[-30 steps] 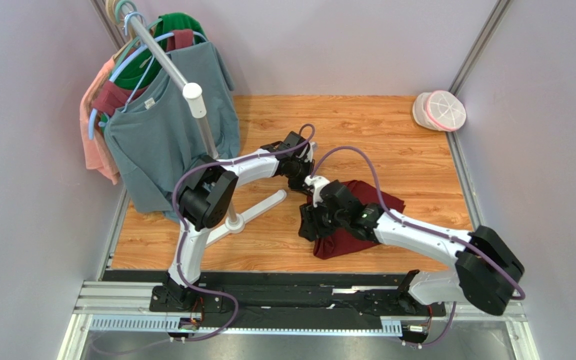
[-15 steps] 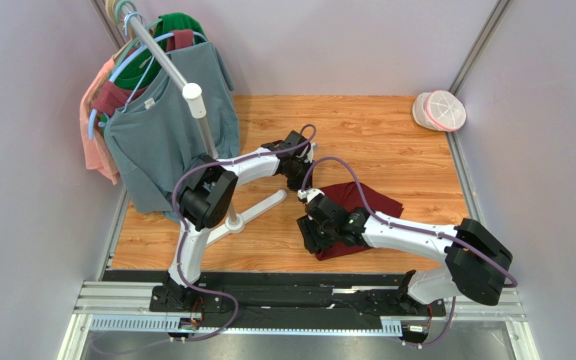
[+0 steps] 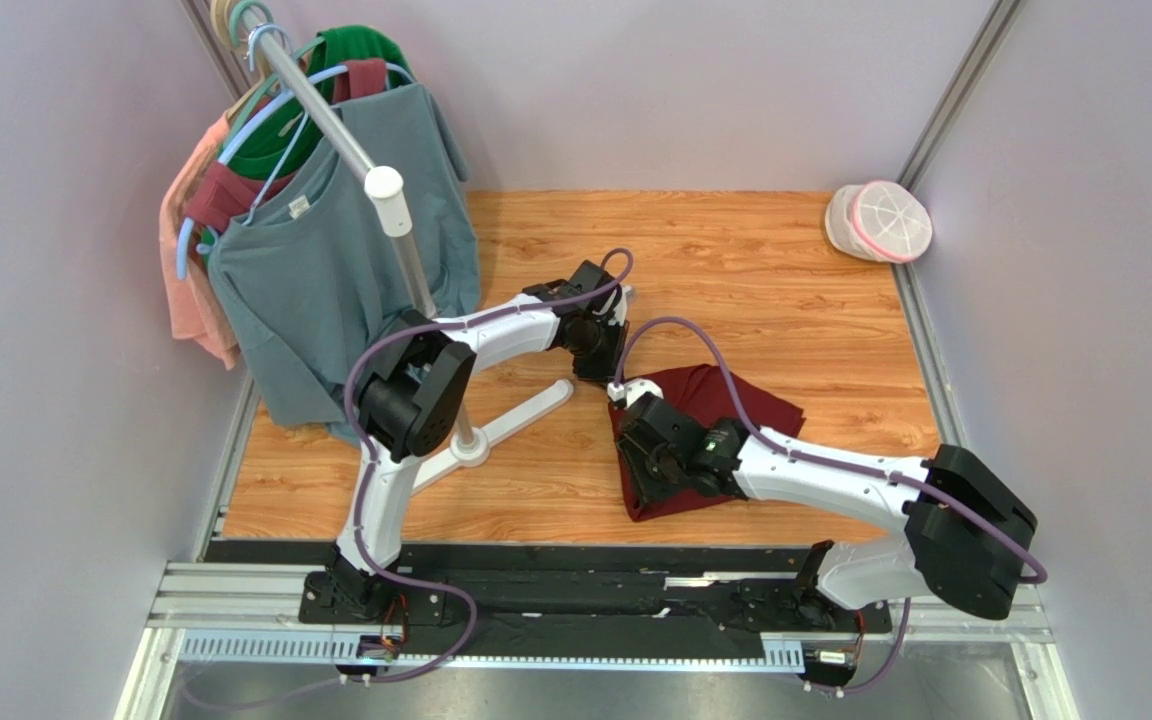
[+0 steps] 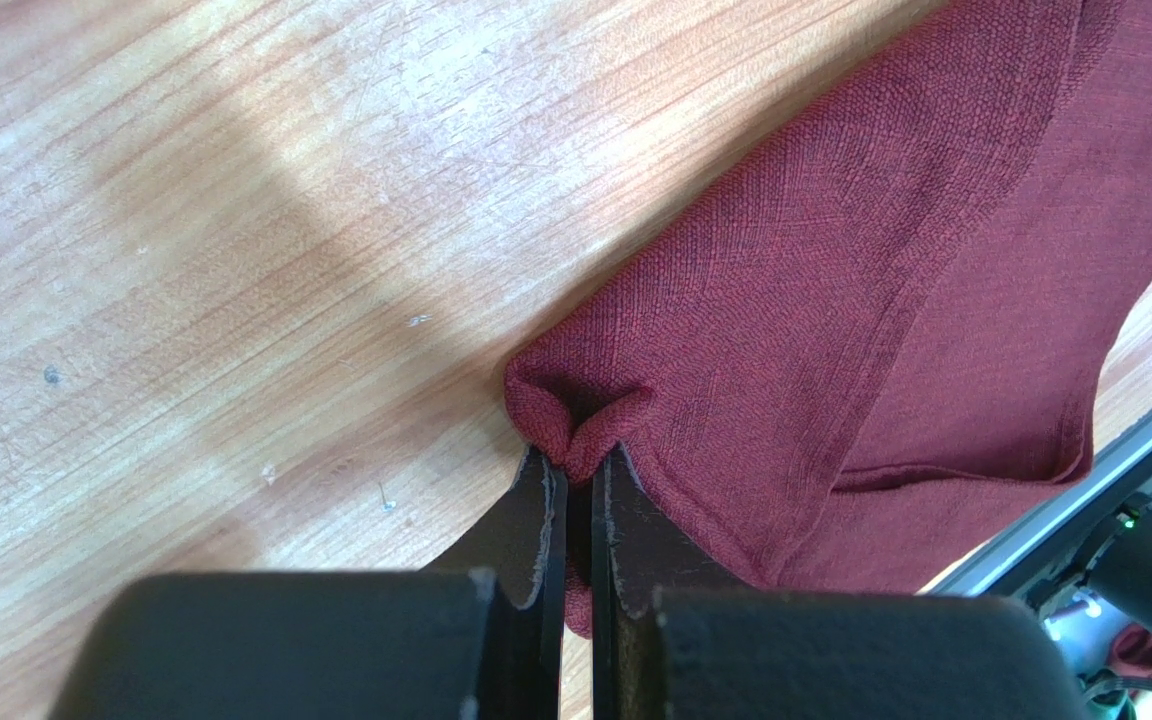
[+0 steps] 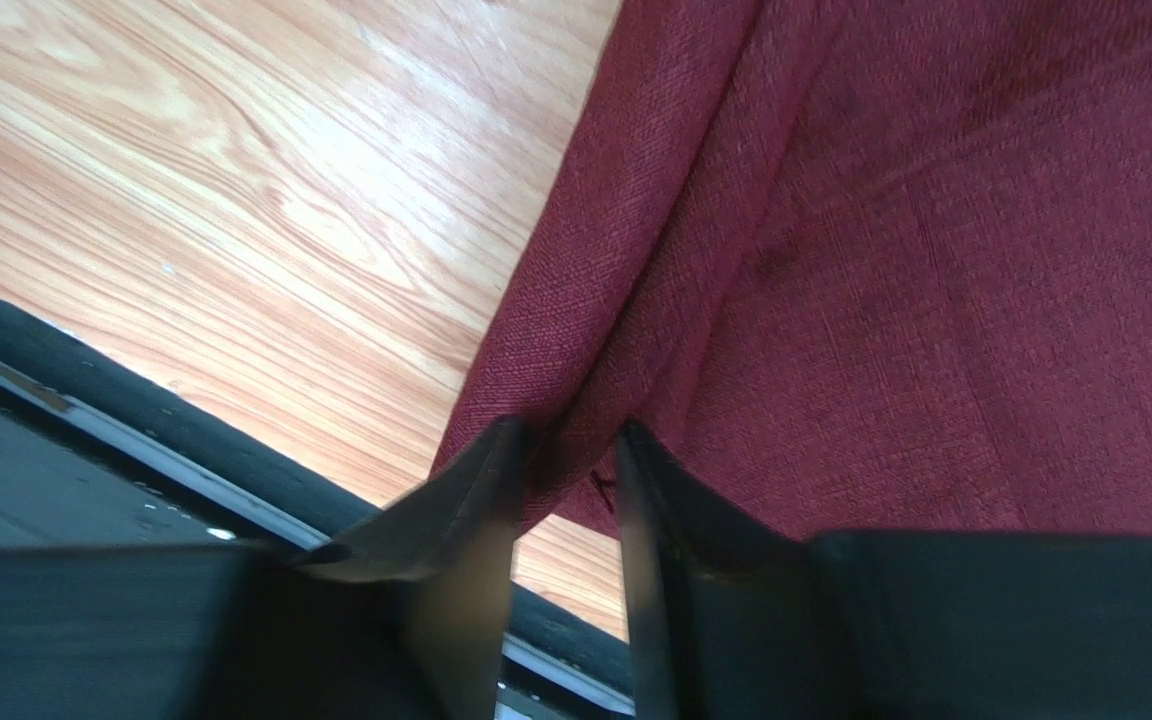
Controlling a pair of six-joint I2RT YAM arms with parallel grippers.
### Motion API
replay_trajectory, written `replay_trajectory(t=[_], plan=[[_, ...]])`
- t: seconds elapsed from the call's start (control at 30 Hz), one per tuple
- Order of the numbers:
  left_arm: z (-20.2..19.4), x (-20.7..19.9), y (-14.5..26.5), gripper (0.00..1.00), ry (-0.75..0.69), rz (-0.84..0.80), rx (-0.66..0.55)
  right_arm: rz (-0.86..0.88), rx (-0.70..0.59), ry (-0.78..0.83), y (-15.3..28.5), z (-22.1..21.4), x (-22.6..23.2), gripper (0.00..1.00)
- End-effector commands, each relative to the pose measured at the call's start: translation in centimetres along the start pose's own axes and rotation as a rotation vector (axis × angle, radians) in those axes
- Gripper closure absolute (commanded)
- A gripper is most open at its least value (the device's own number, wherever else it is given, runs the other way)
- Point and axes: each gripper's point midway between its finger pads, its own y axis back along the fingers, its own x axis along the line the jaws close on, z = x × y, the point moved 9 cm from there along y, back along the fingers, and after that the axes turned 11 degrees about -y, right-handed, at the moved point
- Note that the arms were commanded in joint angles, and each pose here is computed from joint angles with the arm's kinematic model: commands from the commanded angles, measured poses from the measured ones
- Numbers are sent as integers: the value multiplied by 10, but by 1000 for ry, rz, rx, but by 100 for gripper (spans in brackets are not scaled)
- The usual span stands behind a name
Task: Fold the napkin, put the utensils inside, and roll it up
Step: Roll the napkin with the utensil
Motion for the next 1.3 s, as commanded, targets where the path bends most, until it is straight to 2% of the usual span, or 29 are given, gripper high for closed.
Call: replay_trajectory(t=[0.0,0.07,0.37,0.5,0.67,0.73,0.93,1.03,1.27], plan=[[1,2,0,100,-25,31,15,-10,-16,-22,2,-3,-4,71],[2,2,0,100,-27,31,14,-20,-18,-24,4,-4,-6,79],[3,3,-2,100,-37,43,23,-50,39,-47,-13,-23,-15,97],[2,5,-3,100,-37,58,30,-88,81,-56,-23,-34,-21,98],[2,6,-4,100,-40,70,39,-96,62,-62,-14,-31,-22,98],[2,6,-5,100,-39,69,42,-74,13,-65,-1,-19,-17,95],[1,7,-6,100,-35,68,49,17,-142,-54,48,15,5,59],[2,7,-6,100,-32,65,48,82,-198,-32,57,29,19,50],[4,5,-8,100,-24,51,48,65,-225,46,22,50,40,46]])
